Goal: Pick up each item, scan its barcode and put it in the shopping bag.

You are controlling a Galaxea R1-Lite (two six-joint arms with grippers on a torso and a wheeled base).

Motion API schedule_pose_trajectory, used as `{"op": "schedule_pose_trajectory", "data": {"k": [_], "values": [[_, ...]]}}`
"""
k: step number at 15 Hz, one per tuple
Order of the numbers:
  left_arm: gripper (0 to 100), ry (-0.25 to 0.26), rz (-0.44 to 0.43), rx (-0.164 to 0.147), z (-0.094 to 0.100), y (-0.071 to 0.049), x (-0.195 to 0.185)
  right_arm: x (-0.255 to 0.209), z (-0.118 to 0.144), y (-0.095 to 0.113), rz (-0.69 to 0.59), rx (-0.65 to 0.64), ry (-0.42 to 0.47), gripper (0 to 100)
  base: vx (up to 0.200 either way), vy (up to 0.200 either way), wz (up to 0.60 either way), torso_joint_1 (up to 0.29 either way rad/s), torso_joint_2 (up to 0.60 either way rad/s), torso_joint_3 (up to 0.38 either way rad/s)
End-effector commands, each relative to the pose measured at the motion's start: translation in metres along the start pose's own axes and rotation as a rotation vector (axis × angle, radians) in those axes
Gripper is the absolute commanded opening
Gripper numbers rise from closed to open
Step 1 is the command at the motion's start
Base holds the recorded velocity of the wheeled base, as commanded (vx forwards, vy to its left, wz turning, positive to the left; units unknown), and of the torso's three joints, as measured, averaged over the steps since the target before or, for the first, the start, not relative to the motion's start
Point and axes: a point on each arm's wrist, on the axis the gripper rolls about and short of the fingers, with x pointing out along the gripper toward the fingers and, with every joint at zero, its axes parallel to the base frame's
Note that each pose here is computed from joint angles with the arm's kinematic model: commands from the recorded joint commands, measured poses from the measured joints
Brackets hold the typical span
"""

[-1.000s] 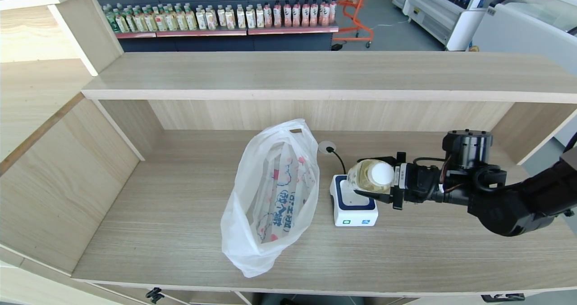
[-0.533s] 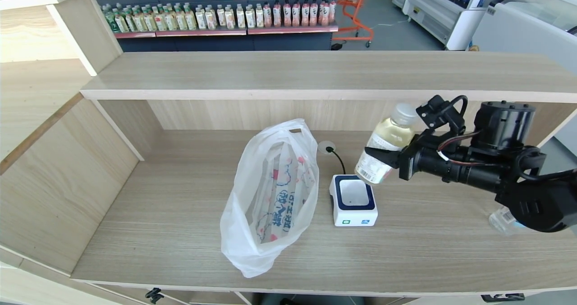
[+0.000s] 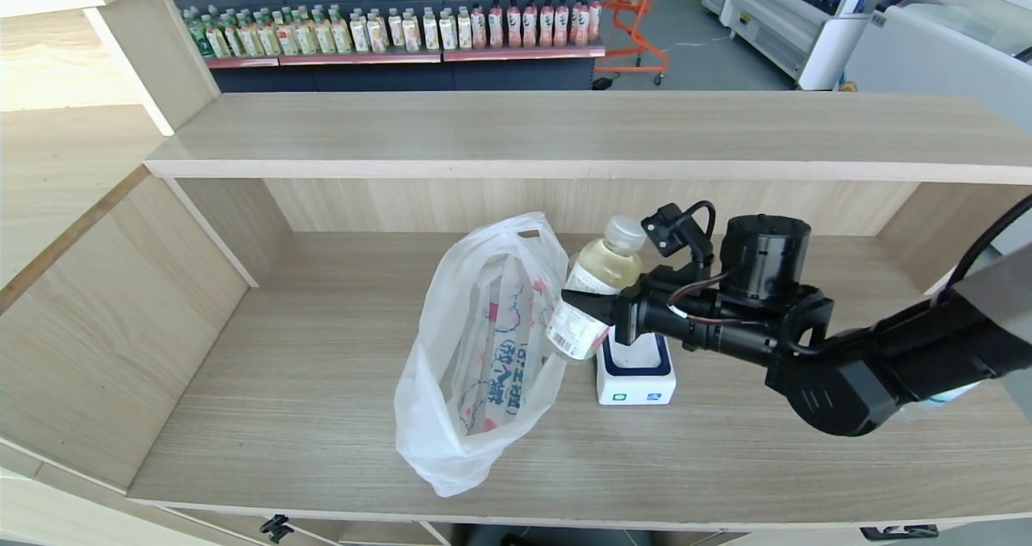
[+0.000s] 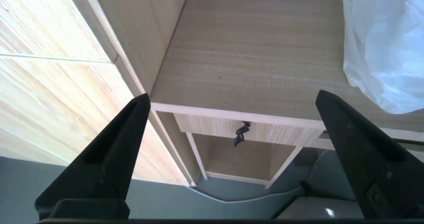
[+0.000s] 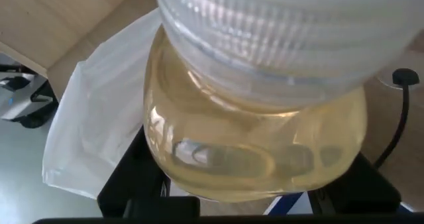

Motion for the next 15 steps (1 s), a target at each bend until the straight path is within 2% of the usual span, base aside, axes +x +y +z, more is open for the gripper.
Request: {"op": "schedule_pose_trajectory", "data": {"k": [1,5,9,14,15], "values": [[100,0.0,0.001,0.0,0.0,0.0,0.0,0.03,-0.023,0.002,0.053,0.013,0.03,0,0.0,0.0,0.0,0.0,0.0,0.0],[100,0.0,0.001,0.0,0.0,0.0,0.0,0.057,-0.047,0.012,0.103,-0.002,0.031,0,0.0,0.0,0.0,0.0,0.0,0.0],[100,0.0,0.001,0.0,0.0,0.0,0.0,0.079,-0.056,0.02,0.137,-0.038,0.019,0,0.0,0.0,0.0,0.0,0.0,0.0],[100,0.0,0.001,0.0,0.0,0.0,0.0,0.109,-0.073,0.033,0.18,-0.192,-0.003,0,0.0,0.0,0.0,0.0,0.0,0.0],[100,0.0,0.001,0.0,0.0,0.0,0.0,0.11,-0.074,0.032,0.18,-0.209,-0.004,100,0.0,0.0,0.0,0.0,0.0,0.0]]}}
